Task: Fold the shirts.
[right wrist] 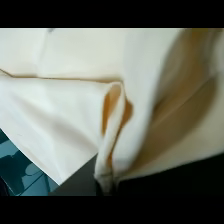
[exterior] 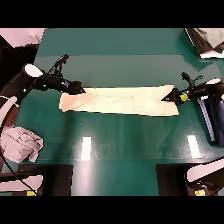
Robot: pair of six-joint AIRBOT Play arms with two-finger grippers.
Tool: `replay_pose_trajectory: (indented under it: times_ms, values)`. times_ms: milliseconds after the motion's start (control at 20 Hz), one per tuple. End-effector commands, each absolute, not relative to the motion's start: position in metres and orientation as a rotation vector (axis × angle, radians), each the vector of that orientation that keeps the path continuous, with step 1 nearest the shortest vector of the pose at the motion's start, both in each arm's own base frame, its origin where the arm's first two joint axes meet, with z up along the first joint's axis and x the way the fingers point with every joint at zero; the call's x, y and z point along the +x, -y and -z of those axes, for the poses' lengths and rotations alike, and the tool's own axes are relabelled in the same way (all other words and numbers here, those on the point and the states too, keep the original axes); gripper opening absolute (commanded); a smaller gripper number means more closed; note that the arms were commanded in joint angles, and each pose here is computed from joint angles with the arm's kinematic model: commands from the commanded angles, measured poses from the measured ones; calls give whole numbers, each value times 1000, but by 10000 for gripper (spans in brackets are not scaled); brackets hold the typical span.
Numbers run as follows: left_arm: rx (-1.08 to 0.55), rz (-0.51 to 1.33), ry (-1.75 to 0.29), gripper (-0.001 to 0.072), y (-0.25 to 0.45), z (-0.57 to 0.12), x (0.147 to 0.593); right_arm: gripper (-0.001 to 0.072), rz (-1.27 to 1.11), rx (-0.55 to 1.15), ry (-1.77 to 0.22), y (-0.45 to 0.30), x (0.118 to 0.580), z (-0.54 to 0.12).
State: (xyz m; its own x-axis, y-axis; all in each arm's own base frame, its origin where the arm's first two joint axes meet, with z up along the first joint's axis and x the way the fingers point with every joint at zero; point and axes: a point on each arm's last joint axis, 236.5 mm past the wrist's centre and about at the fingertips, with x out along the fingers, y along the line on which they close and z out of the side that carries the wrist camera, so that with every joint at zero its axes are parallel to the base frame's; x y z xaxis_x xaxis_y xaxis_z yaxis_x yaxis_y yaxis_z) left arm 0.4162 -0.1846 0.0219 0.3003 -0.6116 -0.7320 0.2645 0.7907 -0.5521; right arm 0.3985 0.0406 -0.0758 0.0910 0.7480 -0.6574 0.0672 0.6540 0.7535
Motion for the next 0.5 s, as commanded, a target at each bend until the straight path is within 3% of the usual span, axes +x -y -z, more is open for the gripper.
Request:
replay_pose_trajectory:
  times_ms: [0,200,450]
  values:
    - [-366,597,-1127,27,191,-23,415,13,-657,735,-1401,-51,394,63]
    - [-353,602,-1079,26,216,-24,423,11,-633,686,-1327,-52,405,15]
    - [-267,738,-1082,26,299,-12,439,10,-726,540,-1234,-96,418,-90]
